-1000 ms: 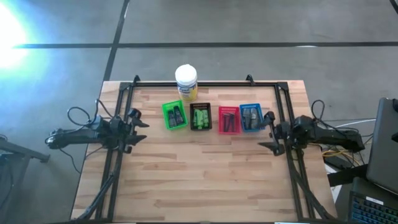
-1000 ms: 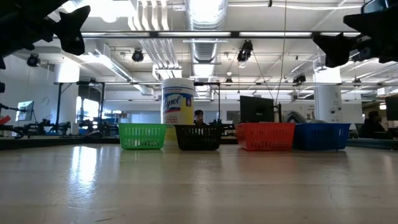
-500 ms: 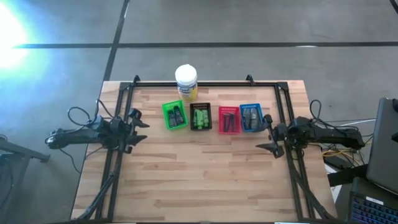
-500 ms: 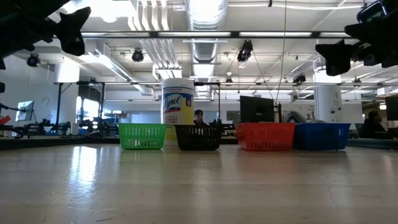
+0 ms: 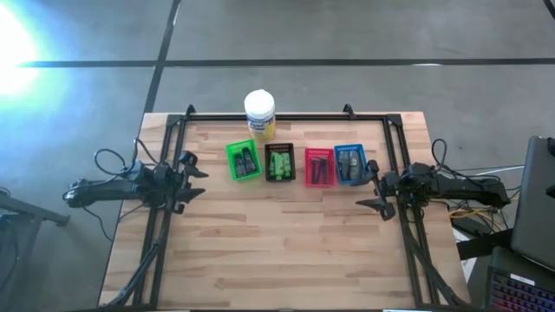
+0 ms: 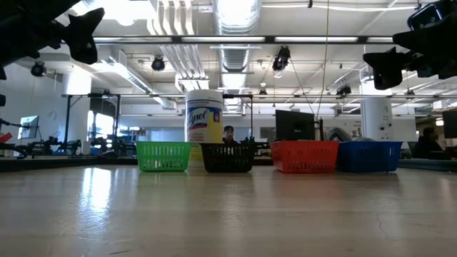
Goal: Pick & Place Travel size toiletries
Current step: Return to Home Position
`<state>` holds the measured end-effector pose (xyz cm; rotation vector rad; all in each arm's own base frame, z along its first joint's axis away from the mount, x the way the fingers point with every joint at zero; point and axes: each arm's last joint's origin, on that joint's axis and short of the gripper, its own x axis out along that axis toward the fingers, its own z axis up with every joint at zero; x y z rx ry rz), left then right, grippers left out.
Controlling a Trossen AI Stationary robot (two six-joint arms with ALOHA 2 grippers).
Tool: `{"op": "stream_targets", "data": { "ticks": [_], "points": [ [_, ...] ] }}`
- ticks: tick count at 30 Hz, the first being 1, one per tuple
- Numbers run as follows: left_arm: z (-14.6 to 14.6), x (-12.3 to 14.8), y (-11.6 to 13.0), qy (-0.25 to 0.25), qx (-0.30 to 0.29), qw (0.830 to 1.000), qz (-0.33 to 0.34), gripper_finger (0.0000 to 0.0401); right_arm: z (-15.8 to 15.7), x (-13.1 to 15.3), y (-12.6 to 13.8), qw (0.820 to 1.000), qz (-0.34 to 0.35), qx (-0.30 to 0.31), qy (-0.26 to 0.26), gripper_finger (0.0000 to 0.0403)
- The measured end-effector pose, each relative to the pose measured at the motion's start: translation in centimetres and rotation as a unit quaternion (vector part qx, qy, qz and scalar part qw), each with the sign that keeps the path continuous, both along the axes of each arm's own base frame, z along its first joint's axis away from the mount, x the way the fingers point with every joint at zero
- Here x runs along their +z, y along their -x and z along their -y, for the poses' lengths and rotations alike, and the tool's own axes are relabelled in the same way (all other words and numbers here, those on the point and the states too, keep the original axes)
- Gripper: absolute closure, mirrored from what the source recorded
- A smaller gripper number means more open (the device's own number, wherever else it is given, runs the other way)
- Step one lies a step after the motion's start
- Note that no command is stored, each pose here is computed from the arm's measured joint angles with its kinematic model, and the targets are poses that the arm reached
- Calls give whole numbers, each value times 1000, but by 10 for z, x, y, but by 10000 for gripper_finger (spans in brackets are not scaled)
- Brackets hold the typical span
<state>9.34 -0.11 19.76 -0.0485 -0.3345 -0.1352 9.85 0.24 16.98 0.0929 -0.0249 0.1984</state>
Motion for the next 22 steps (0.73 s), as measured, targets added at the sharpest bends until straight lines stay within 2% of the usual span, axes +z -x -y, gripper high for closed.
{"op": "stream_targets", "data": {
  "ticks": [15, 22],
  "points": [
    [0, 1, 0, 0, 0, 1000, 1, 188, 0, 0, 0, 1000, -1, 0, 0, 169],
    [0, 1, 0, 0, 0, 1000, 1, 188, 0, 0, 0, 1000, -1, 0, 0, 159]
  ]
}}
